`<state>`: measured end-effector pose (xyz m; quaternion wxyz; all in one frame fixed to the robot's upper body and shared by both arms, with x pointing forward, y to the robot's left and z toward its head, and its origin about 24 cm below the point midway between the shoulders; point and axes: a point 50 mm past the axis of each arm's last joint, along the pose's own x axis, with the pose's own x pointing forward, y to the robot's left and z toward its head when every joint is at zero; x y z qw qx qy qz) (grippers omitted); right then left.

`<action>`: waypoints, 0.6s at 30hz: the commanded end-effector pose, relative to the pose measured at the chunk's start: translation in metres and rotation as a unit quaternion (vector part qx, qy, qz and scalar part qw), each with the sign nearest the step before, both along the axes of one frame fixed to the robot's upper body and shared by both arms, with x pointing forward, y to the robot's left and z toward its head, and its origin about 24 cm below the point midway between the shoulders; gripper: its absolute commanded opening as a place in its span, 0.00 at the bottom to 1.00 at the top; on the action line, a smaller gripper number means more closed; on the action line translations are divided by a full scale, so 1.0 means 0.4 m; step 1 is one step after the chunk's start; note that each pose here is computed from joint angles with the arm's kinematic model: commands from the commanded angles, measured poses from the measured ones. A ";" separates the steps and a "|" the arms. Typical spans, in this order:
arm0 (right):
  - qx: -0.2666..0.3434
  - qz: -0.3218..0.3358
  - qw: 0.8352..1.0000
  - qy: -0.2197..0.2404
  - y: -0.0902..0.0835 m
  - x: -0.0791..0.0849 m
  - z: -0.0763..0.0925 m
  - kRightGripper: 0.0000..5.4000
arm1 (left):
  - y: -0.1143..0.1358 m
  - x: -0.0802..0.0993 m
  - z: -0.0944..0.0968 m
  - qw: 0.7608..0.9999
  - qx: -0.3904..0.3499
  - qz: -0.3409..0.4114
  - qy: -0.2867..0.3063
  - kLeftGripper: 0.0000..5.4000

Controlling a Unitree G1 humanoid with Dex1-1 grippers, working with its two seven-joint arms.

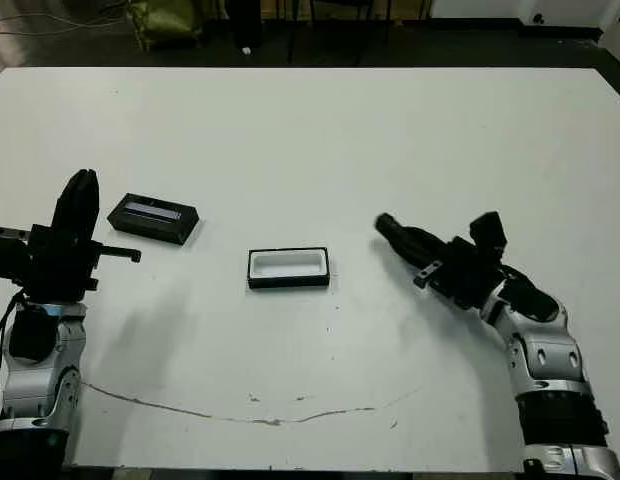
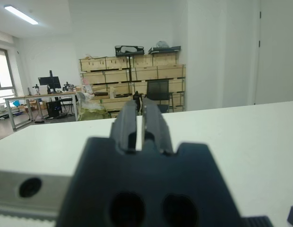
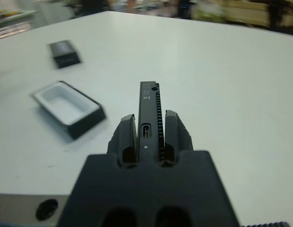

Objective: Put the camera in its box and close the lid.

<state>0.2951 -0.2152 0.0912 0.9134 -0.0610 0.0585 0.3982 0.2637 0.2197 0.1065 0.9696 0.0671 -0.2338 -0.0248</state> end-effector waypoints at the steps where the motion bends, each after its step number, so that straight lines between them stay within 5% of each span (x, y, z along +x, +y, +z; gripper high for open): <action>1: -0.025 0.036 0.999 0.000 0.020 -0.005 0.029 0.04 | 0.001 -0.005 -0.021 1.000 -0.004 0.000 0.019 0.00; 11: -0.131 0.132 0.979 -0.080 0.101 -0.044 0.097 0.04 | 0.000 -0.007 -0.023 1.000 -0.005 0.003 0.021 0.00; 18: -0.223 0.171 0.943 -0.177 0.137 -0.061 0.142 0.04 | -0.002 -0.009 -0.025 1.000 -0.002 0.003 0.022 0.00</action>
